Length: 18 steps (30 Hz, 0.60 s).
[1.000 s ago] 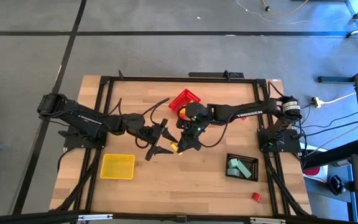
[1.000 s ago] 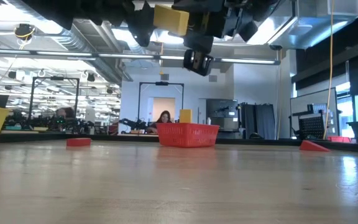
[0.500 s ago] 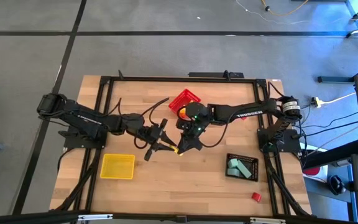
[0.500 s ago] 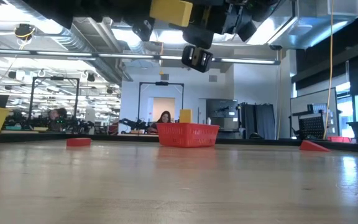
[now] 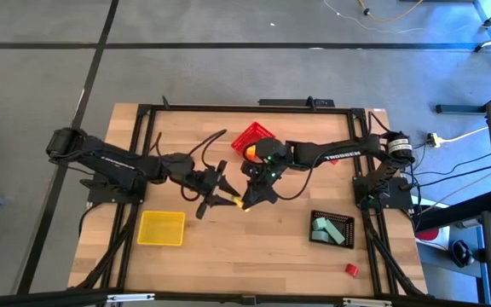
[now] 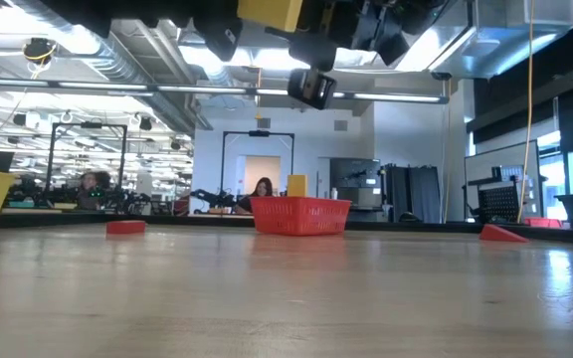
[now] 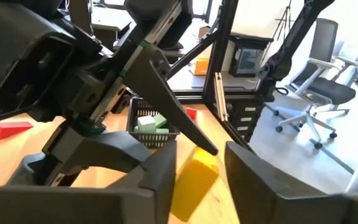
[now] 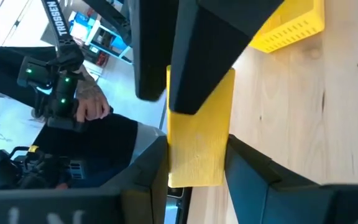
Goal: Sort & place blocks by color
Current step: Put the yellow block into the red bin
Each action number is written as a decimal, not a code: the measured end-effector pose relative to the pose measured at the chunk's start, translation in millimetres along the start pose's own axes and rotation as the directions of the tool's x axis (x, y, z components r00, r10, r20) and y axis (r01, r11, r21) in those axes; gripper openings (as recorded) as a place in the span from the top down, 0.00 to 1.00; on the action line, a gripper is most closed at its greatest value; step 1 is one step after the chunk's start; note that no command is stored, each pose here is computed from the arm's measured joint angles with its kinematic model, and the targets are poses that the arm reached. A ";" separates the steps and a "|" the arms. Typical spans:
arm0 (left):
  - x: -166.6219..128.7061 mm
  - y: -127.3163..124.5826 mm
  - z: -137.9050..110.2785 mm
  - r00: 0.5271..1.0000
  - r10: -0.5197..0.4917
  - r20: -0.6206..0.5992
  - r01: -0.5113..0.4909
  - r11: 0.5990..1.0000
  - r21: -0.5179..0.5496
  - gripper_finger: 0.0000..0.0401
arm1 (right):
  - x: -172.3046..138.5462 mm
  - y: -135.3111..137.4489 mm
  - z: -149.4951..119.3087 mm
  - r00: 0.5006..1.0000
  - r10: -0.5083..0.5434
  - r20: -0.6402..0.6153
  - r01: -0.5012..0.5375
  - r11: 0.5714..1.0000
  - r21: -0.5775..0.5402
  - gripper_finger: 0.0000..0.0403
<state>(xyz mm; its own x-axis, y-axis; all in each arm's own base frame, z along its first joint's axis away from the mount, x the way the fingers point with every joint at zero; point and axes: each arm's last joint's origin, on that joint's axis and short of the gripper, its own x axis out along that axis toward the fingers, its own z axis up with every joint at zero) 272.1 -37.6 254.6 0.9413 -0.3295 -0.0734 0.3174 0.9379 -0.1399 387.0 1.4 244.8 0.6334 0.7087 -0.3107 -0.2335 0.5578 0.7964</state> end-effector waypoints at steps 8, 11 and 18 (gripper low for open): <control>-7.0 -2.2 -0.1 0.998 -0.001 -0.058 0.004 0.999 0.047 0.52 | -0.9 4.4 5.3 0.999 0.037 0.033 -0.037 0.999 -0.017 0.69; -5.3 -3.6 7.1 0.999 -0.020 -0.039 0.024 0.995 0.101 0.51 | -0.9 4.4 5.6 0.999 0.031 0.040 -0.031 1.000 -0.007 0.69; -2.3 -4.0 11.3 0.998 -0.022 -0.056 0.032 0.981 0.193 0.54 | -1.9 4.5 7.3 0.998 0.035 0.053 -0.035 0.999 0.009 0.69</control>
<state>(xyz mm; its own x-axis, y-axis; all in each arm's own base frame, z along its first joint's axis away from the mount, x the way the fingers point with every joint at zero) 270.0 -39.4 266.5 0.9263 -0.3555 -0.1251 0.3638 0.9301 0.0505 390.1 -0.5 252.8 0.6629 0.7038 -0.2552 -0.2487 0.5285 0.8117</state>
